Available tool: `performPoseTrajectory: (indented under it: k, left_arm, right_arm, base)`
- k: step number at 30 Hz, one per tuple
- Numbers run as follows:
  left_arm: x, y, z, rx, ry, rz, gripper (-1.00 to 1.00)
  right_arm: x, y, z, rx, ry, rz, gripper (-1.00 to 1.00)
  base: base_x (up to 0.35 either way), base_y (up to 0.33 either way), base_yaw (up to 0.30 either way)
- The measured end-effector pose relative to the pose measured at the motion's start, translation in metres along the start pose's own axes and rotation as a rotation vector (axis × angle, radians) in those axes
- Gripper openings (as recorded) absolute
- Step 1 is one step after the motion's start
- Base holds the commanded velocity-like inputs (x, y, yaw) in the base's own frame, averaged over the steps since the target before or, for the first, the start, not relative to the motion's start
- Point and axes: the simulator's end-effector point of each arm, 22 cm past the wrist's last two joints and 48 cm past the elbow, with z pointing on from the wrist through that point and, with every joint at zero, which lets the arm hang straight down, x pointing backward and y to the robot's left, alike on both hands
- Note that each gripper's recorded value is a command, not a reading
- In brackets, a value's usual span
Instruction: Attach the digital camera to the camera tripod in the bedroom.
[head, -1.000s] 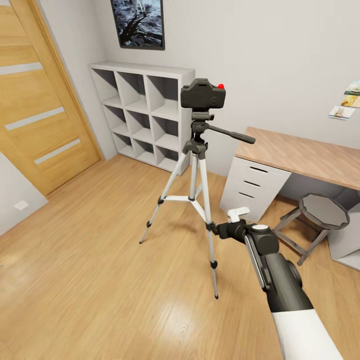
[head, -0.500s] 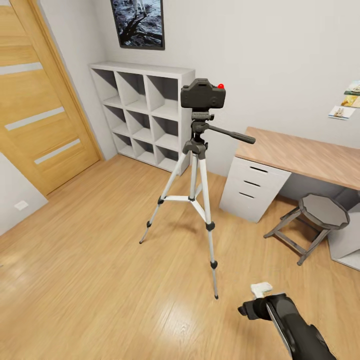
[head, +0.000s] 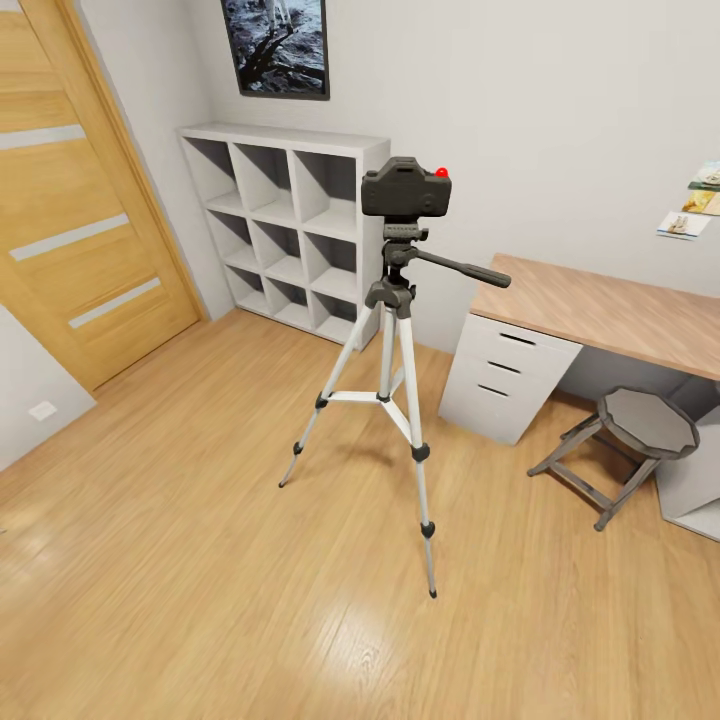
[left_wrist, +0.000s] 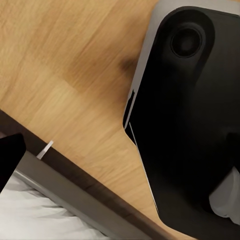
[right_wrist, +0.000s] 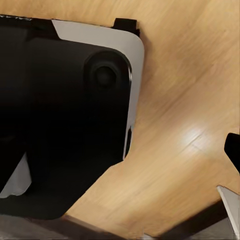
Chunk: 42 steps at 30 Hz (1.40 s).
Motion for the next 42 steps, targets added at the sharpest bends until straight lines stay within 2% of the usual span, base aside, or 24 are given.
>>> performPoseTrajectory:
  k: [5, 12, 21, 26, 34, 35, 42]
  left_arm:
    - [0.000, 0.000, 0.000, 0.000, 0.002, 0.000, 1.00]
    - [0.001, 0.000, 0.000, 0.001, 0.005, 0.000, 1.00]
    - [0.002, 0.000, 0.000, 0.001, 0.010, 0.001, 1.00]
    - [0.003, 0.000, 0.000, 0.001, 0.011, 0.001, 1.00]
    - [0.003, 0.000, 0.000, 0.002, 0.012, 0.002, 1.00]
    - [0.013, 0.005, 0.001, -0.010, 0.011, 0.001, 1.00]
    - [0.036, 0.006, 0.000, -0.008, 0.034, 0.007, 1.00]
  right_arm:
    - [0.040, -0.005, 0.005, 0.010, 0.023, 0.004, 1.00]
    - [0.064, -0.016, 0.004, 0.026, 0.033, 0.009, 1.00]
    - [0.098, -0.015, 0.004, 0.026, 0.056, 0.010, 1.00]
    - [0.132, -0.010, 0.004, 0.019, 0.076, 0.007, 1.00]
    - [0.145, -0.007, 0.003, 0.015, 0.090, 0.010, 1.00]
    - [0.152, -0.008, 0.003, 0.036, 0.112, 0.025, 1.00]
    - [0.150, -0.005, 0.004, 0.041, 0.104, 0.031, 1.00]
  base:
    - [0.000, 0.000, 0.000]
    - [0.000, 0.000, 0.000]
    - [0.000, 0.000, 0.000]
    - [0.000, 0.000, 0.000]
    - [0.000, 0.000, 0.000]
    - [0.000, 0.000, 0.000]
    - [0.000, 0.000, 0.000]
